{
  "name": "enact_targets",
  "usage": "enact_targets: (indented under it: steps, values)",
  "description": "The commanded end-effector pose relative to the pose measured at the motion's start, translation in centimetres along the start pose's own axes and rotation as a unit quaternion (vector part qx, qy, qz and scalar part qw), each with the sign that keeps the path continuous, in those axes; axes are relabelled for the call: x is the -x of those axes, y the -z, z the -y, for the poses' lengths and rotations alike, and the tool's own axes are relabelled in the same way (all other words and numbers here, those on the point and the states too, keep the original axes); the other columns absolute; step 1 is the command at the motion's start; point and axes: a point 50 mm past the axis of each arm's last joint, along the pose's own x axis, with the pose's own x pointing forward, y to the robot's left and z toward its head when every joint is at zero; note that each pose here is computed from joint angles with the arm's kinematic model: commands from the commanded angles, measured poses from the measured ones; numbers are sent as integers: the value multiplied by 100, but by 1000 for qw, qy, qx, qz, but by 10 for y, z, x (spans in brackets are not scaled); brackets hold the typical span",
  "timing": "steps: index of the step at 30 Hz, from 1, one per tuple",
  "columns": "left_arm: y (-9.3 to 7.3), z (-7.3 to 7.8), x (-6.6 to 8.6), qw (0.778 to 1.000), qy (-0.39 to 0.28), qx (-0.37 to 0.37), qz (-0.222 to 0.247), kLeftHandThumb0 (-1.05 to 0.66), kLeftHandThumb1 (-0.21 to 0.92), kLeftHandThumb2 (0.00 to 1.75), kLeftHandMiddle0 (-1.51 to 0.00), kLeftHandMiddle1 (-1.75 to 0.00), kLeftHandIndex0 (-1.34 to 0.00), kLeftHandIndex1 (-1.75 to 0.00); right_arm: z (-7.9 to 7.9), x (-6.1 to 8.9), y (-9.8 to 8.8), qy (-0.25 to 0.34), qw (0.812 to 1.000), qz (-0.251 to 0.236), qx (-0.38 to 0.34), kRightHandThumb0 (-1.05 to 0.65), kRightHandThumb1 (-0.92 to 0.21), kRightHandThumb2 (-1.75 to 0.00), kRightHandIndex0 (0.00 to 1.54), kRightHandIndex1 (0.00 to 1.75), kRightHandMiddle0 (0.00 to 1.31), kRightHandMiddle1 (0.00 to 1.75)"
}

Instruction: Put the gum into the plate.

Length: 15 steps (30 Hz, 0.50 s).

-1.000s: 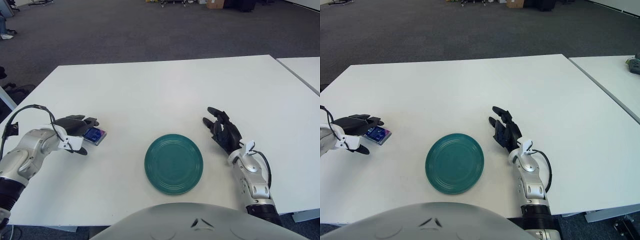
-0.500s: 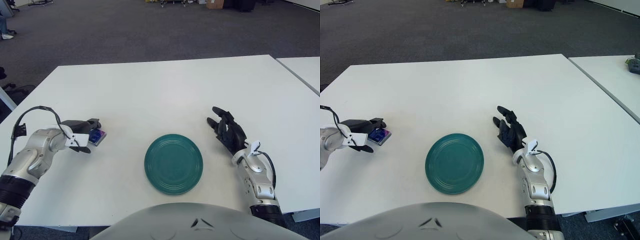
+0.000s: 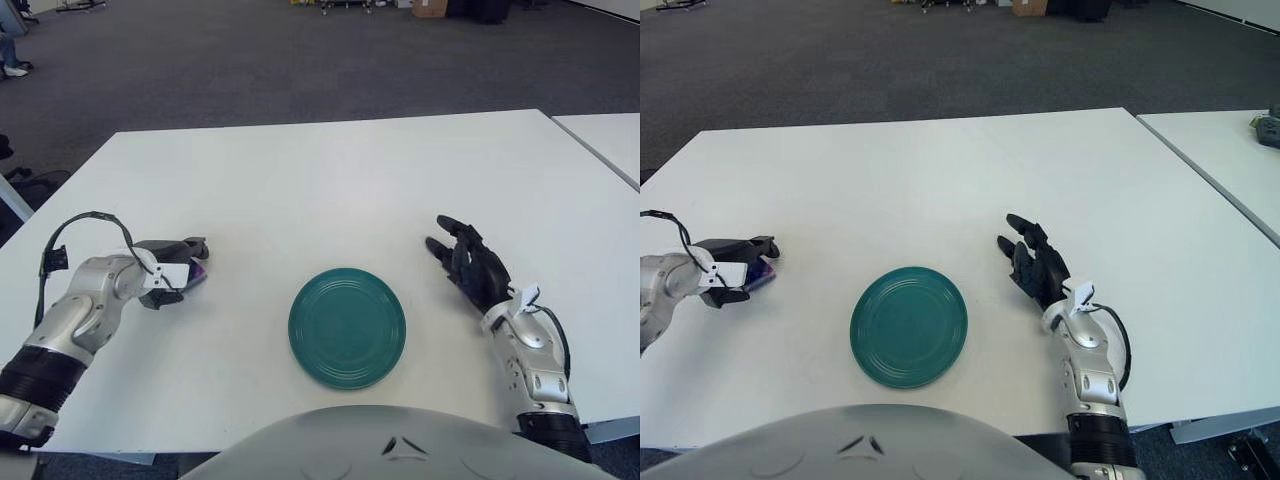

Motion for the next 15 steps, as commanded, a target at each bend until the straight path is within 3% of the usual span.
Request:
enact_targets:
  steps: [1, 6, 8, 10, 13, 14, 15]
  values:
    - [-5, 11, -5, 999, 32, 6, -1, -11, 35, 101, -49, -23, -7, -97, 9, 15, 28, 19, 997, -73, -22, -76, -92, -87, 23, 1, 0, 53]
    - [-9, 17, -7, 999, 41, 6, 0, -9, 35, 103, -42, -60, -8, -100, 18, 16, 28, 27, 997, -67, -19, -78, -92, -87, 25, 1, 0, 54]
    - [-8, 20, -9, 999, 45, 6, -2, -9, 36, 102, -39, -89, -9, -102, 10, 19, 12, 24, 999, -43, -11, -79, -92, -88, 26, 2, 0, 54]
    - [-7, 23, -12, 999, 49, 9, -4, -9, 37, 102, -38, -101, -11, -104, 3, 21, -11, 22, 1000, -18, -2, -81, -92, -88, 26, 2, 0, 54]
    - [-3, 26, -18, 999, 51, 13, -8, -8, 38, 103, -38, -108, -16, -109, 2, 23, -16, 31, 999, -20, 3, -82, -92, -87, 27, 2, 0, 54]
    - [-2, 27, -19, 999, 52, 14, -9, 8, 54, 82, -42, -122, -19, -114, 5, 23, -15, 35, 999, -24, 3, -81, -92, -86, 27, 2, 0, 55]
    - [9, 33, -30, 998, 53, 17, -21, 18, 68, 61, -44, -130, -22, -116, 7, 22, -14, 37, 999, -27, 2, -81, -92, -85, 28, 2, 0, 55]
